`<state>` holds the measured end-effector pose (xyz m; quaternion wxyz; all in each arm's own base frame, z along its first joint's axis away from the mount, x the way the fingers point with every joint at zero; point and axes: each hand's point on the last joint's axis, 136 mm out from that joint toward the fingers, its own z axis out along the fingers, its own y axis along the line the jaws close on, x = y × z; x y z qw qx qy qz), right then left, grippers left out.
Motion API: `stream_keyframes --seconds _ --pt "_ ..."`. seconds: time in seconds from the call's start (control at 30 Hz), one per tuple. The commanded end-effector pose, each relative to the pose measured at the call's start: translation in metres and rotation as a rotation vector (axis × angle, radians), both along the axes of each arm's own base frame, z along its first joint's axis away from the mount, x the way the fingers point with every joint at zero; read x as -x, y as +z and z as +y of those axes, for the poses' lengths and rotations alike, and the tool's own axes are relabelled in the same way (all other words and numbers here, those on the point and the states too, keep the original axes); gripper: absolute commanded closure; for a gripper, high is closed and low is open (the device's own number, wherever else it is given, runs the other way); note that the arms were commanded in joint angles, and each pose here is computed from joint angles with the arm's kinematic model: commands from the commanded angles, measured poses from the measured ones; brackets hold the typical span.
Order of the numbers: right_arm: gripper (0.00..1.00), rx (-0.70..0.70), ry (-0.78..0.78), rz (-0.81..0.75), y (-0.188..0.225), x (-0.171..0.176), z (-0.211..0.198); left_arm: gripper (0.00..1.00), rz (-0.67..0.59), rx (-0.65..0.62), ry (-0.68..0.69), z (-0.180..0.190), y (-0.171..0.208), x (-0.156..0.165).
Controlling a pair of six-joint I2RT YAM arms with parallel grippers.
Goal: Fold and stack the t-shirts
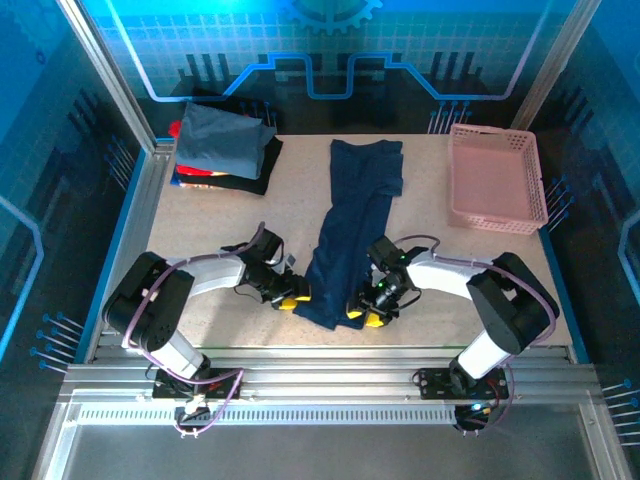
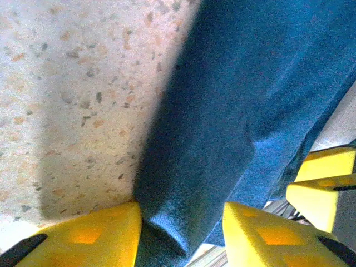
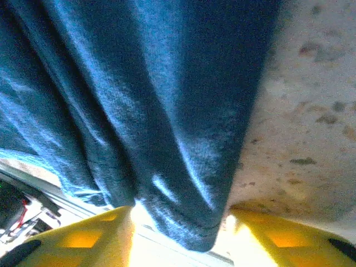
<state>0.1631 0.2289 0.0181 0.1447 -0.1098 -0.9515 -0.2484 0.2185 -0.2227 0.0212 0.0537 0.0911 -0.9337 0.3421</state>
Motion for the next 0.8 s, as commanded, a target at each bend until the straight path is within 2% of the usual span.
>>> stream_keyframes --seconds 0.0,0.1,0.17,0.23,0.53,0.77 --pt "0.70 0.012 0.038 -0.009 -0.006 0.002 0.009 0.66 0.080 -0.010 -0.033 0.003 -0.017 0.025" --pt "0.88 0.047 0.038 -0.019 0.002 0.003 -0.001 0.83 0.083 -0.016 -0.051 0.004 -0.013 0.033" --pt "0.95 0.054 0.036 -0.016 0.007 0.007 -0.007 0.92 0.084 -0.027 -0.059 0.005 -0.009 0.037" --pt "1.00 0.060 0.037 -0.009 0.010 0.012 -0.012 0.98 0.080 -0.043 -0.066 0.005 -0.004 0.041" --pt "1.00 0.098 0.039 0.039 0.023 0.041 -0.035 1.00 0.049 -0.069 -0.040 -0.003 0.016 0.052" --pt "1.00 0.095 -0.015 -0.019 0.054 0.033 -0.045 1.00 -0.029 -0.034 -0.025 -0.020 0.059 0.019"
